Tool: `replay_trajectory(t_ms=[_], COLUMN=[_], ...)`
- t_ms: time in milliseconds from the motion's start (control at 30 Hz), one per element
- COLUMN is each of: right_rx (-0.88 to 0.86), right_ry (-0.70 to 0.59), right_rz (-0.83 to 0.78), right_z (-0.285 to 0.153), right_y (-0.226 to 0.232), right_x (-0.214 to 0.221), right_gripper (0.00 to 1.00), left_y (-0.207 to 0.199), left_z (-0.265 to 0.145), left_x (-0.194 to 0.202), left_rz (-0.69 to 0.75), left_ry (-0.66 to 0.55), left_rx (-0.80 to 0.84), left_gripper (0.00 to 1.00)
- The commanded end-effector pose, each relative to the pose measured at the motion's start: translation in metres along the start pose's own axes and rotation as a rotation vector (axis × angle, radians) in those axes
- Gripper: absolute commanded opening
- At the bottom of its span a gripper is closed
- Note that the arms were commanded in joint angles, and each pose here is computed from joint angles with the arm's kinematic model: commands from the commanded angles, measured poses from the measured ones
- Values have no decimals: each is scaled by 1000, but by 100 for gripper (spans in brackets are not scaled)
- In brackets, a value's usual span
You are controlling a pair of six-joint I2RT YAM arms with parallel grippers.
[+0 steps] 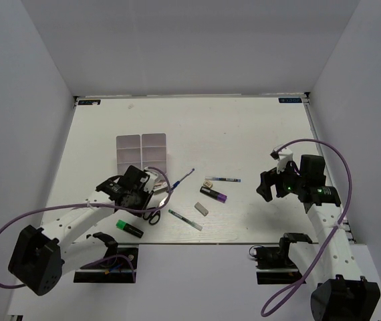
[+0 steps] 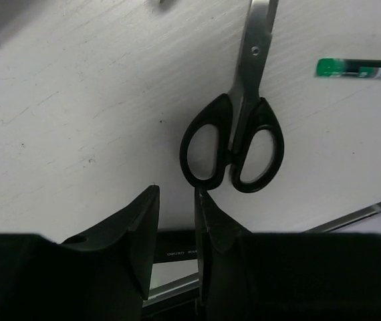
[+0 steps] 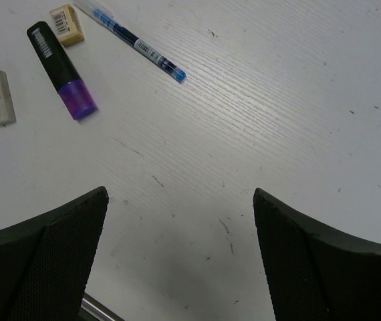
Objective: Sort the stationery into containers
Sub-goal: Pick up the scissors from the center of the board.
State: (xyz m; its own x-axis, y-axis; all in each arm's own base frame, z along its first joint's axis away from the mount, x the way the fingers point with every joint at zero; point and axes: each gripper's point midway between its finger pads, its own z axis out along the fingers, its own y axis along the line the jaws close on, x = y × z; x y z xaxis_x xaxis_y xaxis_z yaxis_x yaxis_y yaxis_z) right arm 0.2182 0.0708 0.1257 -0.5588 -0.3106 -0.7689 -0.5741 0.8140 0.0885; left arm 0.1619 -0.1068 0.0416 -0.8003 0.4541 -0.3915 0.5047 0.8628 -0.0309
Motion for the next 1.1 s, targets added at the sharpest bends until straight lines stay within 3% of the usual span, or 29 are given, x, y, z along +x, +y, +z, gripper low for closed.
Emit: replay_trajectory(t_ms=[0,600,933,1067], right_rx=[-24,-28,-25,-24], right_ry=[-23,-40,-52,-55], right_rz=[-26,-38,-41,-43], right_z=[-4,-8,-10,-11], right_y=[4,7,8,9], right_x=[-10,-12,-14,-15], right_gripper=[90,90,90,90], left_y=[8,-6,4,6], left_z=[-3,20,32,32], left_x=[-14,-21,-5,2], left_rz=[21,-13,-8,0], left_ry=[-9,36,130,158], left_rx=[-37,70,14,1], left_gripper=[38,41,31,11])
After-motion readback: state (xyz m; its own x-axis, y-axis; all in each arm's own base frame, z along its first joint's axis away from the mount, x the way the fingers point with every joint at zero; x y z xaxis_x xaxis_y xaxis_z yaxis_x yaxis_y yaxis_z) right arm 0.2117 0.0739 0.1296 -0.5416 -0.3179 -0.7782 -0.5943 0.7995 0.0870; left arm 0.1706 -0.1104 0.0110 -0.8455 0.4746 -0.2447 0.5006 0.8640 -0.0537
